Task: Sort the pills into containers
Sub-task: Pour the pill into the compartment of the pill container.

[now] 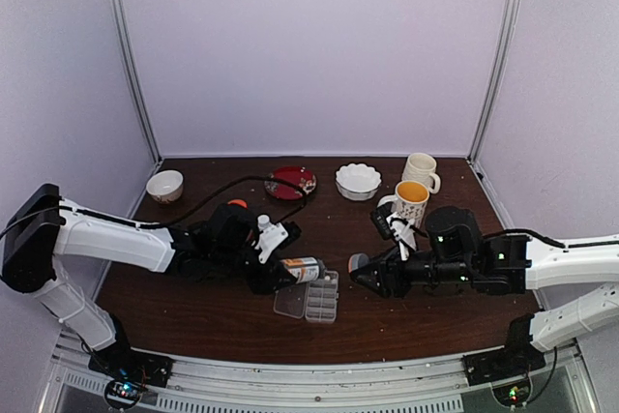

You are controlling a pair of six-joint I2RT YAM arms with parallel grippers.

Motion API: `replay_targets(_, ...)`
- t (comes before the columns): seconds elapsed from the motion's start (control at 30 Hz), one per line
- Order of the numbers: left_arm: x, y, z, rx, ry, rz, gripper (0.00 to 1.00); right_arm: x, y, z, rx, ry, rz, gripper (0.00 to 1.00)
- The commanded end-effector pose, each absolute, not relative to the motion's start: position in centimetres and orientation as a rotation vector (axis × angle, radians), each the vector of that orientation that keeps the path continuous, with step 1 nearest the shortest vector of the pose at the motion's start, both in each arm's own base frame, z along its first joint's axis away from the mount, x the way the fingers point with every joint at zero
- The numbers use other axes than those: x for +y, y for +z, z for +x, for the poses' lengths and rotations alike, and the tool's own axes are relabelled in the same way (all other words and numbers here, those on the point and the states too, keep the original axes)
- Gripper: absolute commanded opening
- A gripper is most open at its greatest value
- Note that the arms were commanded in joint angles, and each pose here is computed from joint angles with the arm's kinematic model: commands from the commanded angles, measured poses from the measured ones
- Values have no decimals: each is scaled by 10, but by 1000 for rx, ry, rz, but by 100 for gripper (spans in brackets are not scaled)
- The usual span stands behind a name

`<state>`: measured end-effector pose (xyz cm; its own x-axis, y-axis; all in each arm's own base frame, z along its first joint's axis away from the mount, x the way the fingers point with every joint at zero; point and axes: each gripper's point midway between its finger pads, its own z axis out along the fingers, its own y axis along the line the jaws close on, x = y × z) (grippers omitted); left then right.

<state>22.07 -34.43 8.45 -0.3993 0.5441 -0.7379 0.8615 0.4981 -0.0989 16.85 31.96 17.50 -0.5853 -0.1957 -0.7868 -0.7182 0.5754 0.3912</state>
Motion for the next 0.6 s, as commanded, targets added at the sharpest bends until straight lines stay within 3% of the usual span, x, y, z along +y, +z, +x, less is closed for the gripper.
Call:
replay_targets(0.0,-352,103,226,2020,-633,1128,0,321,186,173,2065,957,-704,0)
replay_targets(0.57,-356,109,222,2048,-660,1143,0,322,186,172,2073,957,-705,0)
